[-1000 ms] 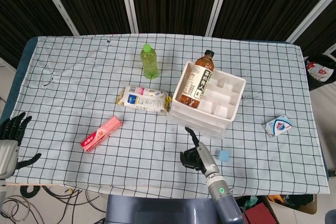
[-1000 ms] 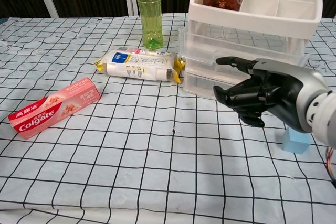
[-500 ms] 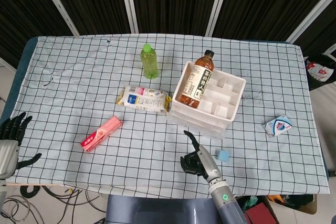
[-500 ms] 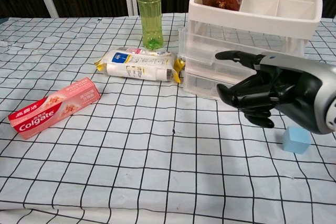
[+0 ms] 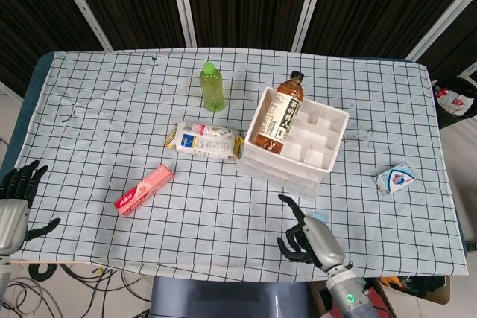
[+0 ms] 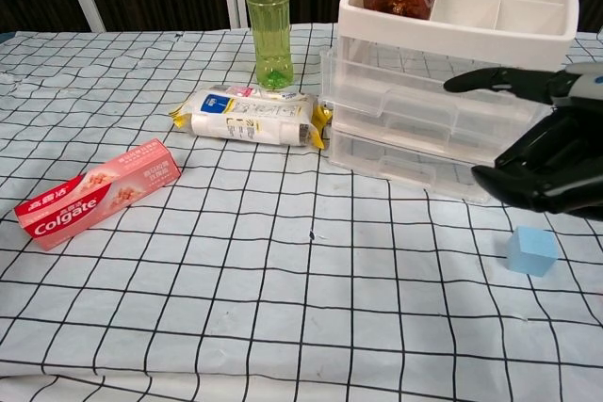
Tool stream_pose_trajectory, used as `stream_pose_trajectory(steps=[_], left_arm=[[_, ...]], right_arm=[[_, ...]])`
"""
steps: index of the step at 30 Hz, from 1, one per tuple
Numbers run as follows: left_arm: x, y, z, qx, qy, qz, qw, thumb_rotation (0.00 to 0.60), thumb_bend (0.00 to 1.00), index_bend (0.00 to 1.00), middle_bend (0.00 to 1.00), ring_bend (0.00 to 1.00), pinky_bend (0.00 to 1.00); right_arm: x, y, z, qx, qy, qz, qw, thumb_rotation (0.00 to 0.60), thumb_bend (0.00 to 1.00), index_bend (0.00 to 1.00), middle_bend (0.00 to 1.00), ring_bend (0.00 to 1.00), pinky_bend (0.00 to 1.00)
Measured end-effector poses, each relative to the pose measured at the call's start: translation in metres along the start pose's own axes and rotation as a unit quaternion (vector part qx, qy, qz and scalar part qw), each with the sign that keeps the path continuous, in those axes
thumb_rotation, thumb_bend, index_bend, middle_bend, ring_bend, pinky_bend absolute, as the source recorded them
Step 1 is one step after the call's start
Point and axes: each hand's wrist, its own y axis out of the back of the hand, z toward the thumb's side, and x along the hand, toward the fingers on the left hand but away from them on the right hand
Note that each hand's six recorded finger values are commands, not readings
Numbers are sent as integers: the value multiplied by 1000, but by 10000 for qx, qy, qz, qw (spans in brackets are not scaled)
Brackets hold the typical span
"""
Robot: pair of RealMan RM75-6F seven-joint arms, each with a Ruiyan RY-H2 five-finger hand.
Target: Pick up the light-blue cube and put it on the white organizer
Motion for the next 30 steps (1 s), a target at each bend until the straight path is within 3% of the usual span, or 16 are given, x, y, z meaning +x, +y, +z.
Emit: stream_pose_trajectory(steps=[4,14,27,30], left_arm=[[-1,-2,1,26,-31,-23,10000,600,32,0,0,0,0],[0,-2,2,32,-30,-28,10000,600,32,0,0,0,0],[0,-2,1,10,-26,-20,10000,600,31,0,0,0,0],[0,-2,1,12,-23,-27,10000,600,32,0,0,0,0]], right_arm=[[2,13,-2,71,4,-152,9999,600,407,79,864,911,889],[-13,23,-18,153,-584,-59,9982,600,407,64,864,911,888],[-30,24,-17,205,-655,-204,9974,600,407,65,864,911,889],[-32,24,-20,213,-731,-231,9968,600,407,109,864,911,889]])
